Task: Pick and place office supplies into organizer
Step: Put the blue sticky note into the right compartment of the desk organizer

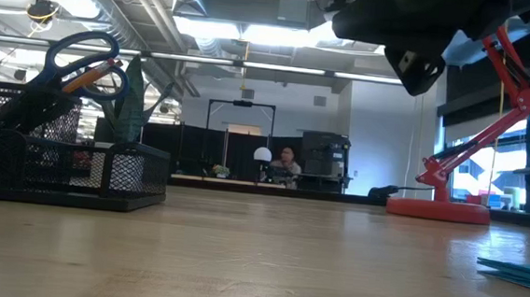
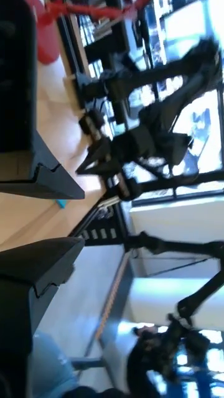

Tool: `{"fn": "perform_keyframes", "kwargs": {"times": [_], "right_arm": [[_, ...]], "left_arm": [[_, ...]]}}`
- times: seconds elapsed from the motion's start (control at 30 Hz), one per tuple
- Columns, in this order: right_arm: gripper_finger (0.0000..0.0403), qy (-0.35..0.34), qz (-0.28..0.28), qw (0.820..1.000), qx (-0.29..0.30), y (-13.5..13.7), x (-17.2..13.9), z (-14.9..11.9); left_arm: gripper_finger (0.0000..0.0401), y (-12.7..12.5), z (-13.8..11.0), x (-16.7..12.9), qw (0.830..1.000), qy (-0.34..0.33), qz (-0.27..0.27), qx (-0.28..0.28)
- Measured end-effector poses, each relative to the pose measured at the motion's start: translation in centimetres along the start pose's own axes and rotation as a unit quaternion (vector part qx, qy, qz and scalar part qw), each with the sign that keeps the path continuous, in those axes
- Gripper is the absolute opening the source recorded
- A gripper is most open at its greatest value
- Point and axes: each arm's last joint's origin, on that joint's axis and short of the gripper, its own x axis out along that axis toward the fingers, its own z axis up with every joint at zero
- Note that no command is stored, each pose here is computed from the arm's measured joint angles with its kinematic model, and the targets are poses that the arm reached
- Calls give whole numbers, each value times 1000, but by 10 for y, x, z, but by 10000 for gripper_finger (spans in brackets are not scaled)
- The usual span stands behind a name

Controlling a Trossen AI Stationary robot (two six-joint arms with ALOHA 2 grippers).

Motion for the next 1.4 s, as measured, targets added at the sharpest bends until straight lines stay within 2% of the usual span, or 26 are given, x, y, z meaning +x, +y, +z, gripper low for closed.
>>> {"fn": "perform_keyframes", "kwargs": {"times": [0.1,0.27,0.43,0.6,0.73,0.87,1.07,1.17,1.3,1.4], "right_arm": [[12,0,0,1000,-7,0,0,0],[12,3,-2,1000,-9,0,0,-1],[12,19,-12,1000,3,-3,0,-4],[12,103,-2,994,30,-5,-4,-15],[6,158,-55,985,-40,7,-14,-16],[6,202,-97,973,-51,27,-29,-2],[8,210,-88,973,-47,64,-56,6],[4,214,-76,973,-32,78,-66,-4],[6,222,-76,972,-13,90,-74,-22],[6,230,-77,970,-4,95,-76,-34]], "left_arm": [[102,-7,-5,18,1000,17,-8,17],[102,-14,4,61,996,76,44,24],[102,-21,11,109,987,142,61,39],[102,-25,9,153,980,178,79,46],[102,-22,1,184,975,195,99,33],[102,-16,-9,213,973,203,113,-4],[102,-14,-29,252,968,217,124,-28],[102,-15,-40,270,965,222,131,-44],[102,-16,-53,292,959,219,169,-64],[102,-20,-62,309,956,217,187,-61]]}}
